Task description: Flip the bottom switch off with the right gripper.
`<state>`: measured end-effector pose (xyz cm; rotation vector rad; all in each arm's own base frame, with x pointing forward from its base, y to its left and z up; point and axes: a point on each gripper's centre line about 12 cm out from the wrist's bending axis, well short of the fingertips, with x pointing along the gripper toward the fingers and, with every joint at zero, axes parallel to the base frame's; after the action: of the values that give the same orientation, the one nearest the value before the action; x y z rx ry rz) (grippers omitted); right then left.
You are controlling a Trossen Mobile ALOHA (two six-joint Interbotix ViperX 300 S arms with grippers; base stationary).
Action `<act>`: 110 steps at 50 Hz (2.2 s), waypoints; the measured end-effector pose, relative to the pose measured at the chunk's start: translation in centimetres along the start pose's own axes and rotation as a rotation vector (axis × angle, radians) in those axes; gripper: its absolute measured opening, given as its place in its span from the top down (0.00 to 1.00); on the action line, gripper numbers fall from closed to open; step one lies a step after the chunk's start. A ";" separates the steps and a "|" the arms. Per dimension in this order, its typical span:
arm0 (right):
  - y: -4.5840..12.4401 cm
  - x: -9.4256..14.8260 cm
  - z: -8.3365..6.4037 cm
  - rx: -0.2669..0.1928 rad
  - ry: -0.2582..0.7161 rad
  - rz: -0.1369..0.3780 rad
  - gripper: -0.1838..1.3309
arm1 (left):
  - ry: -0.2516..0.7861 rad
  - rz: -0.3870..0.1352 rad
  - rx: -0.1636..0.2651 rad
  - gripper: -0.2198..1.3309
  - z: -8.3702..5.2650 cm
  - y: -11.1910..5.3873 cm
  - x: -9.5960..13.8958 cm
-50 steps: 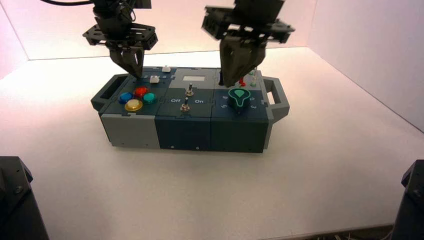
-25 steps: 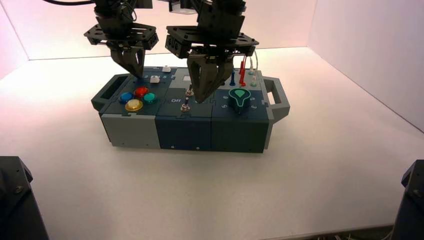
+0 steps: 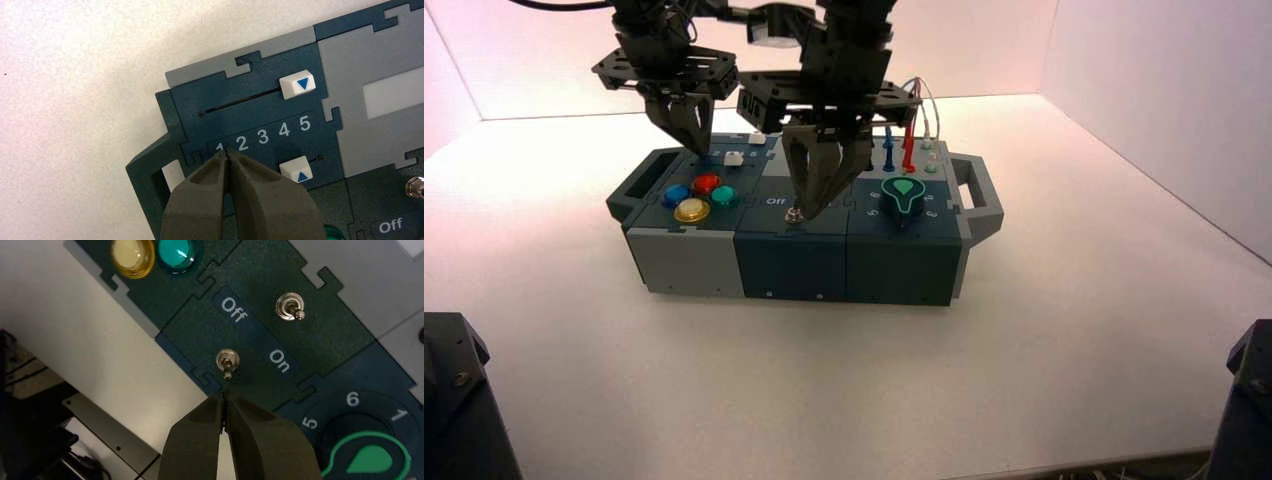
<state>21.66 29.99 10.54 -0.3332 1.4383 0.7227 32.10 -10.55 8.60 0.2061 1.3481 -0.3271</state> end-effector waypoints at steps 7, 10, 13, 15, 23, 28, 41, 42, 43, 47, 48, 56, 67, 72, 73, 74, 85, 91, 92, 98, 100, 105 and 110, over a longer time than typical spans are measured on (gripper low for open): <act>0.0 0.4 0.1 -0.002 0.009 -0.002 0.97 | -0.002 -0.001 0.000 0.96 0.0 0.0 0.0; 0.0 0.5 0.2 -0.005 0.009 -0.004 0.97 | -0.002 -0.001 0.000 0.96 0.0 0.0 0.0; -0.1 0.5 0.2 -0.006 0.009 -0.005 0.97 | 0.001 -0.001 0.000 0.96 0.0 0.0 0.1; -0.1 0.7 0.3 -0.011 0.011 -0.007 0.97 | 0.000 -0.001 -0.001 0.97 0.0 0.0 0.0; -0.1 0.8 0.6 -0.017 0.011 -0.012 0.97 | 0.000 -0.001 0.000 0.96 0.0 0.0 0.0; -0.2 0.7 0.6 -0.021 0.010 -0.017 0.97 | 0.000 -0.002 -0.001 0.96 0.0 0.0 0.0; -0.4 0.6 0.6 -0.037 0.020 -0.032 0.97 | 0.003 -0.002 -0.001 0.96 0.0 0.0 0.1; -0.5 0.6 0.6 -0.034 0.020 -0.032 0.97 | 0.000 -0.002 -0.001 0.96 0.0 0.0 0.0; -0.4 0.6 0.7 -0.037 0.020 -0.032 0.97 | 0.001 -0.002 -0.001 0.97 0.0 0.0 0.1; -0.4 0.4 0.9 -0.038 0.017 -0.031 0.97 | 0.004 -0.002 -0.001 0.96 0.0 0.0 0.1; -0.4 0.4 0.9 -0.038 0.017 -0.031 0.97 | 0.003 -0.002 -0.001 0.96 0.0 0.0 0.1; -0.1 0.1 1.2 -0.046 0.017 -0.030 0.97 | 0.006 -0.001 -0.003 0.96 -0.1 0.0 0.2; -0.1 0.0 1.4 -0.048 0.019 -0.030 0.97 | 0.004 -0.001 -0.003 0.96 -0.1 0.0 0.2; -0.1 0.0 1.4 -0.046 0.020 -0.032 0.97 | 0.006 -0.002 -0.003 0.97 -0.1 0.0 0.2; -0.1 0.1 1.4 -0.047 0.022 -0.032 0.97 | 0.004 -0.001 -0.003 0.96 -0.1 0.0 0.2; -0.1 0.0 1.4 -0.049 0.020 -0.032 0.97 | 0.004 -0.002 -0.004 0.96 0.0 0.0 0.2; -0.1 0.2 1.5 -0.049 0.023 -0.032 0.97 | 0.006 -0.001 -0.004 0.96 -0.1 0.1 0.2; 0.1 0.2 1.8 -0.049 0.022 -0.029 0.97 | 0.007 -0.002 -0.007 0.97 0.0 0.1 0.3; 0.2 0.3 1.8 -0.052 0.023 -0.028 0.97 | 0.006 -0.002 -0.007 0.96 0.0 0.1 0.3; 0.5 0.4 2.5 -0.057 0.030 -0.026 0.97 | 0.006 -0.002 -0.007 0.96 0.0 0.1 0.3; 0.6 0.4 2.7 -0.056 0.039 -0.026 0.97 | 0.006 0.000 -0.006 0.96 0.0 0.2 0.3; 0.6 0.5 2.9 -0.059 0.056 -0.027 0.97 | 0.007 -0.001 -0.007 0.96 0.0 0.2 0.3; 0.6 0.4 2.7 -0.060 0.059 -0.029 0.97 | 0.006 0.000 -0.007 0.96 0.0 0.2 0.3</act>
<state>23.42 32.21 10.61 -0.4239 1.4670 0.7386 32.23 -10.39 8.32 0.2006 1.3547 -0.3221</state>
